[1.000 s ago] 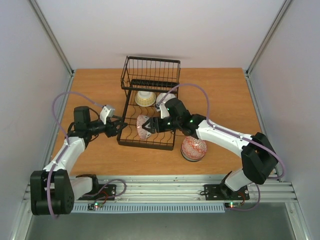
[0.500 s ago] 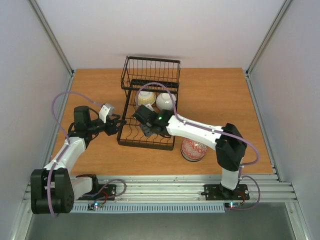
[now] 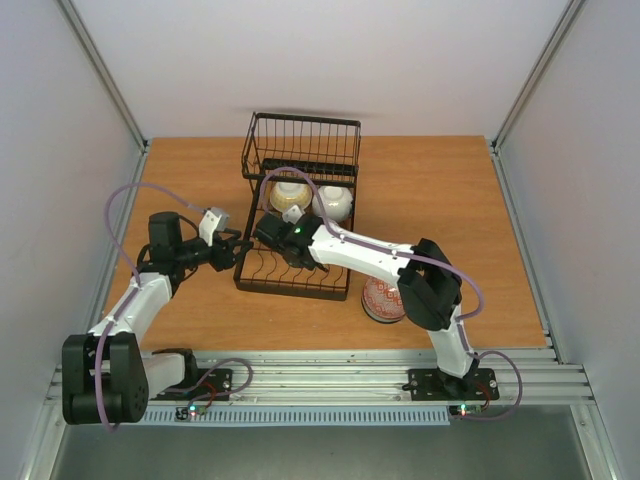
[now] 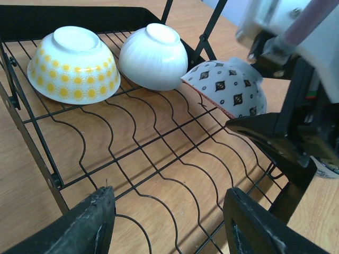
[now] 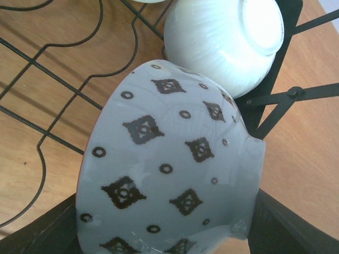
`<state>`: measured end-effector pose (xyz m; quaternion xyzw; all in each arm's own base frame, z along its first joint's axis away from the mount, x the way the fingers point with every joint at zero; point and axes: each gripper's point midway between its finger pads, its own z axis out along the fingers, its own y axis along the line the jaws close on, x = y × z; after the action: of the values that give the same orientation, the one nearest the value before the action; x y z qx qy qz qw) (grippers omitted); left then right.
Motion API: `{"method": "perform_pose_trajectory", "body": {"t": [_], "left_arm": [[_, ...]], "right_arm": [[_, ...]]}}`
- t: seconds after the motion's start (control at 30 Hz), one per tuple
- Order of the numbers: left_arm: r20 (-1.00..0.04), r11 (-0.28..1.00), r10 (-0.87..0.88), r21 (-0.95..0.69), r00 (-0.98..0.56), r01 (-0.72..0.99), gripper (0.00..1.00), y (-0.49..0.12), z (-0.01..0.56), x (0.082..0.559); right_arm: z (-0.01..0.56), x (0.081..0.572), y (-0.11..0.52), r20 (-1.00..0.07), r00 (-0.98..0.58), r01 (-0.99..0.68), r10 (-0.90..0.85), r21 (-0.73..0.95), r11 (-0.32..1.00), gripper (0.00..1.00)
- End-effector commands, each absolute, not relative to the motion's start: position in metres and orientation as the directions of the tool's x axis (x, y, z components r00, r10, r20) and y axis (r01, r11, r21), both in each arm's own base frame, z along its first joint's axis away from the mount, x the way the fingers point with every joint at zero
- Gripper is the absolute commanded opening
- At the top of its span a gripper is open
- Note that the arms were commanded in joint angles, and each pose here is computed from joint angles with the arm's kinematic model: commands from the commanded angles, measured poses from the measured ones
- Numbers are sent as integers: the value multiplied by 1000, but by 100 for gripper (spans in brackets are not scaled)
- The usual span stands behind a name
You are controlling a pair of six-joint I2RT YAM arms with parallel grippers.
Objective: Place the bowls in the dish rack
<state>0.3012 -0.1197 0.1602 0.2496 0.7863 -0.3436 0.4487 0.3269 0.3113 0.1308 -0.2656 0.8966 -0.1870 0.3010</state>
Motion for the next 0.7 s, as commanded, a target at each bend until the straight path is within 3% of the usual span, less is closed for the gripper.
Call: {"method": "perform_pose_trajectory", "body": {"t": [0.0,0.67], "left_arm": [[-903,633,86,-277,-421,723,57,-120,171,306],[-907,616,88,-276,-413,738,57,-122,172,302]], "right_arm": [[139,336,307,-421,-657,-325,-625,-590,739,1],[93,370,294,-314,-722,-288,-617,-674,680,1]]}}
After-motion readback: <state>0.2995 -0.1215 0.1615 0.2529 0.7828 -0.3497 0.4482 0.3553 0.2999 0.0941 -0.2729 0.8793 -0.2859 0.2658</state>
